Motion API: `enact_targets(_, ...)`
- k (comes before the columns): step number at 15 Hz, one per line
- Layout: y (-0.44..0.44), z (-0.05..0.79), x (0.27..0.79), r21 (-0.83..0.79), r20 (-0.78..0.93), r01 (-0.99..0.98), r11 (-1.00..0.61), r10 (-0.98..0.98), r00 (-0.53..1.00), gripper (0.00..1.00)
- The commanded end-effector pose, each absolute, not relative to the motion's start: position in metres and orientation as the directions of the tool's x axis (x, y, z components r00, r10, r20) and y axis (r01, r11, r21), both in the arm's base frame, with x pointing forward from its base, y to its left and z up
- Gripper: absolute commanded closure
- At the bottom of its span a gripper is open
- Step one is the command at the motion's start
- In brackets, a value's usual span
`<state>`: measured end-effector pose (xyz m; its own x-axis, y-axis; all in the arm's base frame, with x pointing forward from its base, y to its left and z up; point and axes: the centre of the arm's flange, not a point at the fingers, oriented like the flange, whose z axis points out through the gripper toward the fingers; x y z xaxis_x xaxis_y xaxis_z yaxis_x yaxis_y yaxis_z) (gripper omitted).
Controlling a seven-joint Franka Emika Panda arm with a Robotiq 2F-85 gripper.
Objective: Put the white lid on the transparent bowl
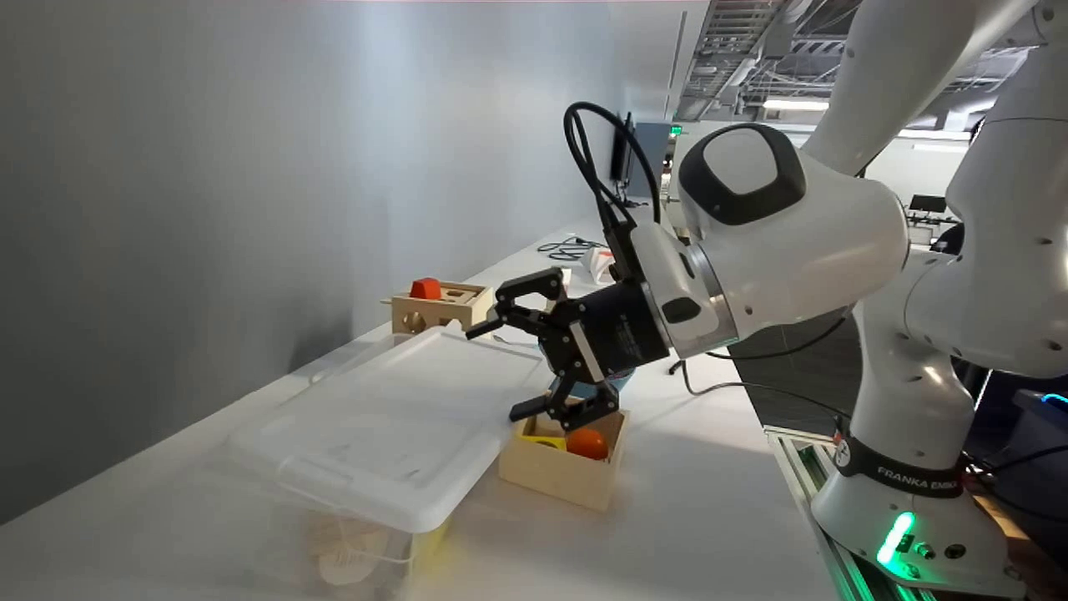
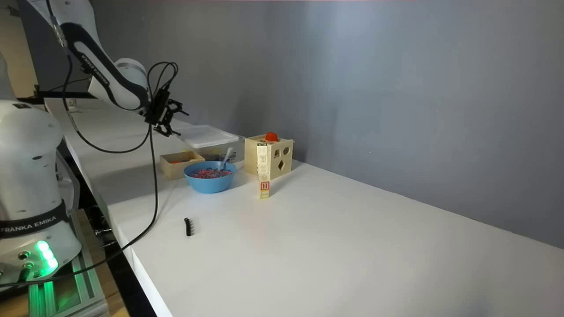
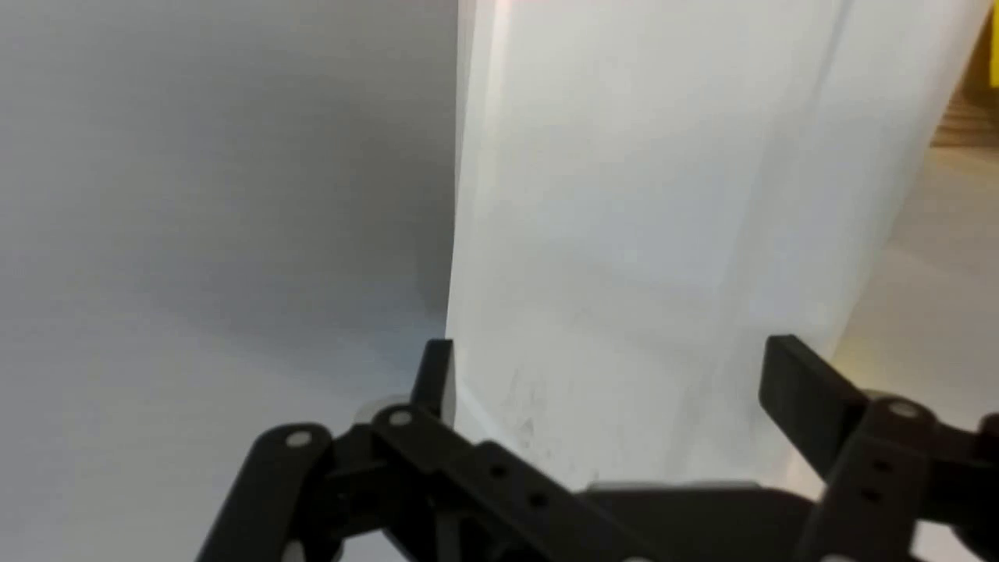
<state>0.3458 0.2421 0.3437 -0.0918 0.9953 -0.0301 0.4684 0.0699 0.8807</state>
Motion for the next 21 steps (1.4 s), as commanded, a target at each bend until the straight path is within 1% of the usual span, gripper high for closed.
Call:
enact_targets(1, 0.232, 0.355, 0.358, 0.838, -0.026, 0.540, 0.082, 0.994, -0.110, 0.00)
enact_targets(3, 0.227, 0.363, 0.352, 0.808, -0.005, 0.584, 0.077, 0.992, -0.124, 0.00)
enact_targets(5, 0.222, 0.377, 0.342, 0.774, 0.054, 0.631, 0.047, 0.989, -0.140, 0.00)
enact_targets(8, 0.212, 0.394, 0.336, 0.757, 0.123, 0.653, -0.019, 0.986, -0.114, 0.00)
enact_targets(10, 0.202, 0.400, 0.337, 0.716, 0.106, 0.697, -0.030, 0.992, -0.066, 0.00)
enact_targets(13, 0.166, 0.384, 0.357, 0.680, 0.026, 0.729, -0.078, 0.996, 0.082, 0.00)
enact_targets(14, 0.180, 0.354, 0.360, 0.705, 0.074, 0.706, -0.064, 0.997, 0.016, 0.00)
enact_targets(16, 0.162, 0.345, 0.364, 0.686, 0.043, 0.724, -0.075, 0.997, 0.062, 0.00)
enact_targets(21, 0.142, 0.352, 0.381, 0.603, 0.040, 0.792, -0.097, 0.995, 0.092, 0.00)
